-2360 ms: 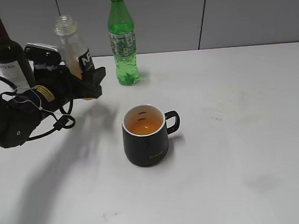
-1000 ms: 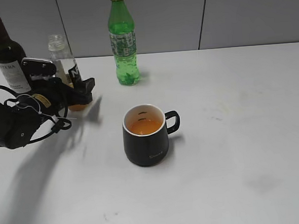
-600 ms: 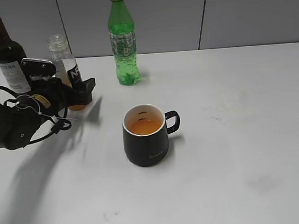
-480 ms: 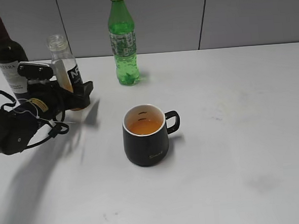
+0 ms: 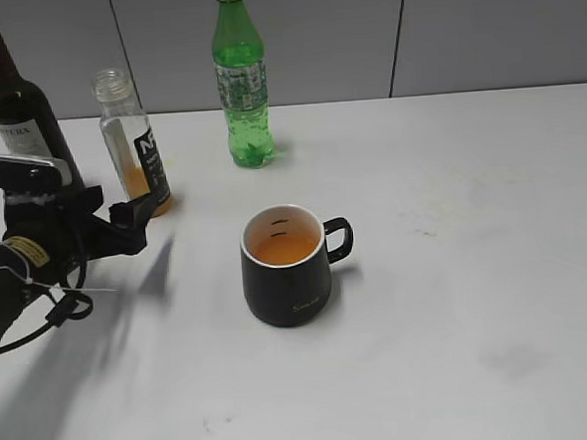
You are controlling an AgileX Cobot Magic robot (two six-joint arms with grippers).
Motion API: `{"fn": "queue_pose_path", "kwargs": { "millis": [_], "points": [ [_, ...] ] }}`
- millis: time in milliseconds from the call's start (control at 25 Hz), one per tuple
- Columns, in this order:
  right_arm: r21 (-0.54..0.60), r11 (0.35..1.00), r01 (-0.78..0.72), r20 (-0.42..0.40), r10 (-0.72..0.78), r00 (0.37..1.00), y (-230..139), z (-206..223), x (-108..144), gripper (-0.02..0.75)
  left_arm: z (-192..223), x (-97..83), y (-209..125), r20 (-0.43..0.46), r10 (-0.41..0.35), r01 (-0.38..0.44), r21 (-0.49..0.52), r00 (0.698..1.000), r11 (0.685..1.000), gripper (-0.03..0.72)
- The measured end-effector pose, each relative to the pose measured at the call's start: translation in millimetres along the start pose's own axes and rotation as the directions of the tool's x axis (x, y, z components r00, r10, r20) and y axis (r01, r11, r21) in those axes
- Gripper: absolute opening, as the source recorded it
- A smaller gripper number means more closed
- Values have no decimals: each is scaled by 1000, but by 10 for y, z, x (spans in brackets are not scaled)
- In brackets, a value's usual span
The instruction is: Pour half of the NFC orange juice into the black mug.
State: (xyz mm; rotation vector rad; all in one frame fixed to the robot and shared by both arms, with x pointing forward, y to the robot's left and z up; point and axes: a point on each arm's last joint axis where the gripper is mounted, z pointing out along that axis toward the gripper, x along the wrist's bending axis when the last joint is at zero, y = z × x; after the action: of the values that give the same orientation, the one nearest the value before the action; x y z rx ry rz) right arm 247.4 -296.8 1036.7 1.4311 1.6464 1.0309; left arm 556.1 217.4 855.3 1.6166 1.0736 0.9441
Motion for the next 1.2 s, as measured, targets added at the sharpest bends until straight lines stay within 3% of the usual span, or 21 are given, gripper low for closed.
{"fn": "queue_pose_path", "kwargs": {
  "millis": [120, 280, 440, 560, 720, 800, 920, 960, 1080, 1200],
  "points": [
    [0, 1000, 0, 0, 0, 1000, 0, 0, 0, 587, -179, 37, 82, -37, -11, 12, 36, 999, 999, 614],
    [0, 1000, 0, 0, 0, 1000, 0, 0, 0, 587, -355, 70, 321, -39, -22, 30, 205, 999, 978, 608],
    [0, 1000, 0, 0, 0, 1000, 0, 0, 0, 587, -541, 91, 610, -18, -30, 35, 416, 999, 909, 599],
    [0, 1000, 0, 0, 0, 1000, 0, 0, 0, 587, -691, 97, 755, 1, -42, 33, 603, 999, 797, 593],
    [0, 1000, 0, 0, 0, 1000, 0, 0, 0, 587, -938, 98, 910, 23, -65, 17, 829, 998, 559, 589],
    [0, 1000, 0, 0, 0, 1000, 0, 0, 0, 587, -1082, 101, 1018, 27, -77, 11, 888, 997, 460, 589],
    [0, 1000, 0, 0, 0, 1000, 0, 0, 0, 587, -1318, 101, 1162, 23, -91, 14, 920, 996, 392, 589],
    [0, 1000, 0, 0, 0, 1000, 0, 0, 0, 587, -1415, 99, 1223, 21, -95, 18, 920, 995, 391, 589],
    [0, 1000, 0, 0, 0, 1000, 0, 0, 0, 587, -1737, 90, 1448, 19, -111, 34, 892, 994, 451, 589],
    [0, 1000, 0, 0, 0, 1000, 0, 0, 0, 587, -2140, 81, 1677, 21, -117, 50, 820, 993, 569, 589]
  ]
}}
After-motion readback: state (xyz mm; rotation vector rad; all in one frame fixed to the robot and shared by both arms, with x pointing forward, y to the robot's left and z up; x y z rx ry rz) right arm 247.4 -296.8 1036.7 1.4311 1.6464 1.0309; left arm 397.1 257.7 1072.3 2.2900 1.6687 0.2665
